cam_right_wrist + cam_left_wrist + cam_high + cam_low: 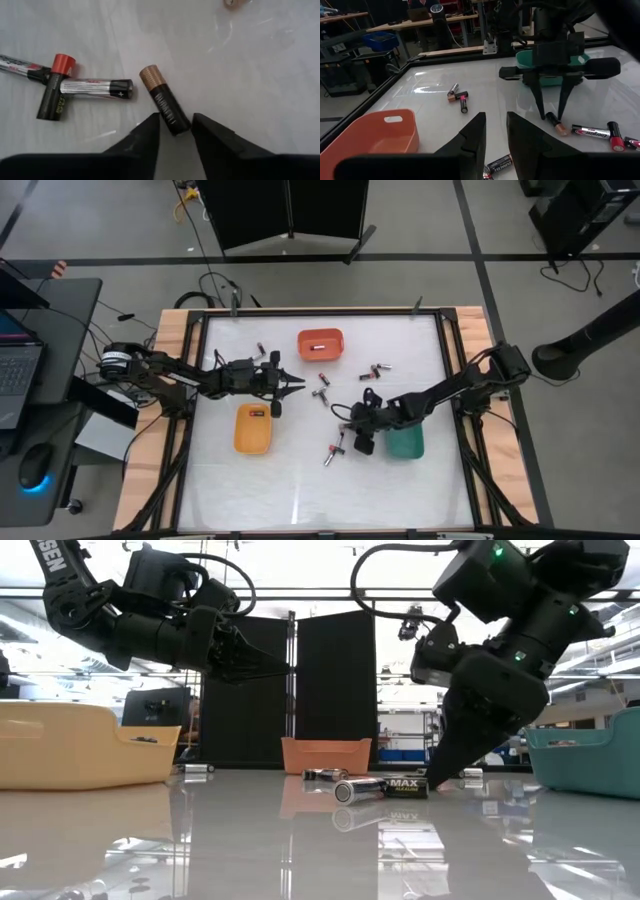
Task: Sort batteries
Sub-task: Put the brown battery into the green bin
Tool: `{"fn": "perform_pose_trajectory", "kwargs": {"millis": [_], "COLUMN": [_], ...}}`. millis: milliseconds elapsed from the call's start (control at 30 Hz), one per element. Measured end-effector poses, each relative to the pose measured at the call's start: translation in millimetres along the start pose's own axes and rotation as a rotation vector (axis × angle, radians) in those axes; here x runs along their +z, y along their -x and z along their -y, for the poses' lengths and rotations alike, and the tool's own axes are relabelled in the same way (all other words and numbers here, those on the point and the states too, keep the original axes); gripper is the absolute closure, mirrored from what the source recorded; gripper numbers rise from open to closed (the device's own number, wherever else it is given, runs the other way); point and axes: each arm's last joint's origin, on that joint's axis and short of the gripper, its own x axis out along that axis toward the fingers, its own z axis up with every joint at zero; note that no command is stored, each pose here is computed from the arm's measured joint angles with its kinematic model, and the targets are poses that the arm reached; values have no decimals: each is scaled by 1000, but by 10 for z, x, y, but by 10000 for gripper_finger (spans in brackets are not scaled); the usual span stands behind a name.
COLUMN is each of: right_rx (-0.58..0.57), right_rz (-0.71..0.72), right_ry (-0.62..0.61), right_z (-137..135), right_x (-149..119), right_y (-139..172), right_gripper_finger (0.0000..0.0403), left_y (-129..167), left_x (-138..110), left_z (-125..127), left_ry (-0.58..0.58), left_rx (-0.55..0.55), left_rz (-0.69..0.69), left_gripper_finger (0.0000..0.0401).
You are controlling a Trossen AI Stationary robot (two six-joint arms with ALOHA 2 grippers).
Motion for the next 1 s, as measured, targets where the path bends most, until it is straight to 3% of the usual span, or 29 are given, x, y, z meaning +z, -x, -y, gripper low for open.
{"fn": "perform_pose_trajectory", "kwargs": {"millis": [200, 467, 800, 1000], "right_rx": [13, 13, -45, -102], "right_rz": [-10, -20, -97, -262], "right_ry": [29, 24, 59, 16], "right_z": [46, 46, -169, -341], "right_x": [26, 111, 450, 244], "right_y": [-10, 108, 786, 1318], "right_gripper_finger": [346, 348, 348, 348], "left_y": [0, 0, 0, 0], "left_x": [0, 0, 0, 1], "left_z": [0, 0, 0, 1], "left_ry": [-1, -2, -5, -6], "left_rx": [0, 0, 0, 0], "left_rz": [0, 0, 0, 0], "left_gripper_finger": [318, 318, 318, 318]}}
